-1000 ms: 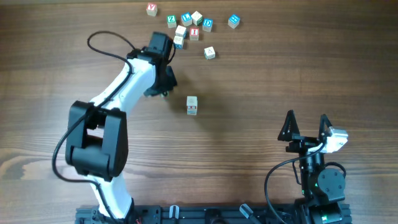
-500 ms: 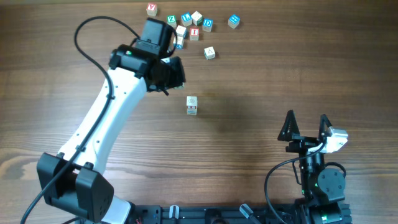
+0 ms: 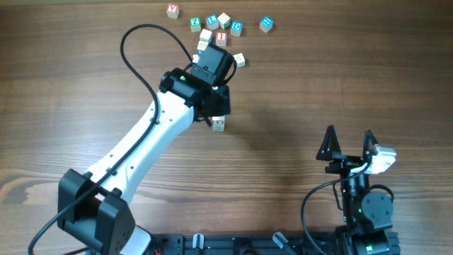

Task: Form a tower
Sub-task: 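Carry the red-lettered block over the stack, then lower the red-lettered block onto the stack and open the left gripper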

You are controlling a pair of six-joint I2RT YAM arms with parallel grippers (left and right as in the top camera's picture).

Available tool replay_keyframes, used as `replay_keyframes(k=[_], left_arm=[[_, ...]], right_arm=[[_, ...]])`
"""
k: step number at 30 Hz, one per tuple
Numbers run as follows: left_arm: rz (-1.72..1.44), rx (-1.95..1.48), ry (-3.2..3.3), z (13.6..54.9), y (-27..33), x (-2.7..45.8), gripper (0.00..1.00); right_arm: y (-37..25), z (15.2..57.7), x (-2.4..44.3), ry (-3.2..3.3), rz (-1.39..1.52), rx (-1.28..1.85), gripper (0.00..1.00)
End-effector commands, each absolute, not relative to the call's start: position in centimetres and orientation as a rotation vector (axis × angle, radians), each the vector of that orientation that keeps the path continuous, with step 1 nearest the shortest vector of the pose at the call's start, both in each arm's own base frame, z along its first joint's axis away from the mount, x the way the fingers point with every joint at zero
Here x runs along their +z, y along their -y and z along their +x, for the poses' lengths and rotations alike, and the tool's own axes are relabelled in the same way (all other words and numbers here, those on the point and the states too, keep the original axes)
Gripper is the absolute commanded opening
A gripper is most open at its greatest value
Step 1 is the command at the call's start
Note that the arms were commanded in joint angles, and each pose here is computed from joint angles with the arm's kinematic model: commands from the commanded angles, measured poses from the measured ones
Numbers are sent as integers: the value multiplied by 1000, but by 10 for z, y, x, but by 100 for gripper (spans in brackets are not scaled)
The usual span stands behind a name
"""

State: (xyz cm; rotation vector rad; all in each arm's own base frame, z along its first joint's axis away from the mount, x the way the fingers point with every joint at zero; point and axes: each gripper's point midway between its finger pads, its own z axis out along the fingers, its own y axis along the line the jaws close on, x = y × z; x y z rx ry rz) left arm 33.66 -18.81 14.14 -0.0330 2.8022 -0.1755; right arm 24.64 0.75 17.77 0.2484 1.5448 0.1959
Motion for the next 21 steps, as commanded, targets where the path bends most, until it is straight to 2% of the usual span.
replay_keyframes(k=[1,17,21], left_arm=[[-15,-109,-2817,337,185,128,22],[26,-90,-2860,331,194,111,24],[25,-82,-2857,331,193,111,28]], right_arm=[[-4,246,180,-1535,249,171,99],[-4,246,180,-1535,249,171,100],[-4,246,180,-1535,249,171,100]])
